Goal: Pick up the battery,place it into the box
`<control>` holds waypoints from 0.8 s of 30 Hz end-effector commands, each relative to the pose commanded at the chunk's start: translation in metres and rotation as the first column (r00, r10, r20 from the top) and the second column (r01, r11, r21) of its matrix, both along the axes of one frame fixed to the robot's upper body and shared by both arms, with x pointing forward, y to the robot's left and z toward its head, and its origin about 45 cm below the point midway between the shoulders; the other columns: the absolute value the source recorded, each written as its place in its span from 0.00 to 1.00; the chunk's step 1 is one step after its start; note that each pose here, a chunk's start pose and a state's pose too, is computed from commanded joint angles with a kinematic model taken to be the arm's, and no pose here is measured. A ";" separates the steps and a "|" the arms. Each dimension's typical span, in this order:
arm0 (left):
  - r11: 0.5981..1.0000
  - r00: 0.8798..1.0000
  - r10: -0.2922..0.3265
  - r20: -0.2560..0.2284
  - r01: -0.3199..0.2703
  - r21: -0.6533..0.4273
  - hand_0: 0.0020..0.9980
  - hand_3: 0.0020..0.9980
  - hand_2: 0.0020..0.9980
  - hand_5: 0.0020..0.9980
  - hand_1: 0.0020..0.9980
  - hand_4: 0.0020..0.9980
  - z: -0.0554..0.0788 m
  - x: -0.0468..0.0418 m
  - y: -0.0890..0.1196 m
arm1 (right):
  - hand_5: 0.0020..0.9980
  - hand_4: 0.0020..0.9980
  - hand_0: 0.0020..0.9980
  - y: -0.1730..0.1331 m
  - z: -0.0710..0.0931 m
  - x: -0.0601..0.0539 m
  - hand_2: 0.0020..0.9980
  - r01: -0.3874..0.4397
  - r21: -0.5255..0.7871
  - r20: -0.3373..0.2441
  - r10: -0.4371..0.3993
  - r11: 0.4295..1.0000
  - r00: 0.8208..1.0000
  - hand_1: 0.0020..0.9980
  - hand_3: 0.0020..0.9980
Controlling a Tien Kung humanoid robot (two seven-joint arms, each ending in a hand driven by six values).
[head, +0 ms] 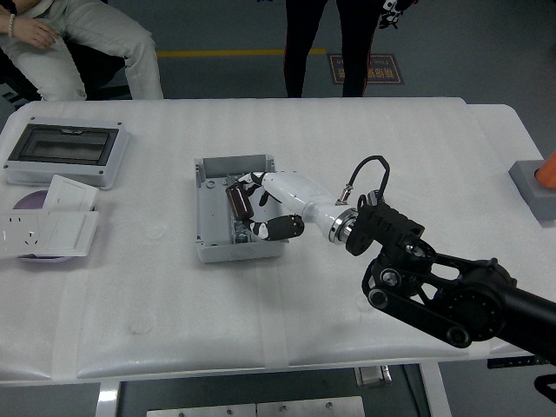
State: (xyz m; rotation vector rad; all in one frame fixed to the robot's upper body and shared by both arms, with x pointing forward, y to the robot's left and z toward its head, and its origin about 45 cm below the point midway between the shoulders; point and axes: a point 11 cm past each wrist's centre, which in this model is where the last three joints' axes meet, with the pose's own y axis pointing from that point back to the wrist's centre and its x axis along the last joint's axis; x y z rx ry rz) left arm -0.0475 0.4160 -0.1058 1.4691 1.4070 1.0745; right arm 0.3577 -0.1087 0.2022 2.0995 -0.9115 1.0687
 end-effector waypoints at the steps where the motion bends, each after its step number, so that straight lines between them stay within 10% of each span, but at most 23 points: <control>1: 1.000 1.000 0.000 0.000 0.000 -0.001 0.40 0.51 0.51 0.37 0.62 0.84 0.000 0.0002 0.000 | 0.34 0.67 0.81 0.000 0.000 0.001 0.71 0.001 -0.002 0.001 -0.001 1.000 1.000 0.57 0.84; 7: 1.000 1.000 -0.002 0.000 0.002 0.001 0.40 0.50 0.49 0.33 0.61 0.80 0.000 0.0007 0.001 | 0.43 0.77 0.82 -0.004 -0.004 0.004 0.72 0.013 -0.018 0.001 -0.012 1.000 1.000 0.60 0.89; 8: 1.000 1.000 -0.001 0.000 0.001 0.002 0.39 0.50 0.49 0.29 0.59 0.68 0.000 0.0010 0.001 | 0.57 0.95 0.84 -0.005 -0.005 0.005 0.75 0.016 -0.020 0.001 -0.016 1.000 1.000 0.63 0.99; 24: 1.000 1.000 0.000 0.012 0.000 0.001 0.39 0.50 0.49 0.30 0.59 0.69 0.000 0.0055 0.002 | 0.60 1.00 0.85 -0.099 -0.005 0.038 0.76 0.194 -0.154 0.024 -0.192 0.969 0.981 0.63 1.00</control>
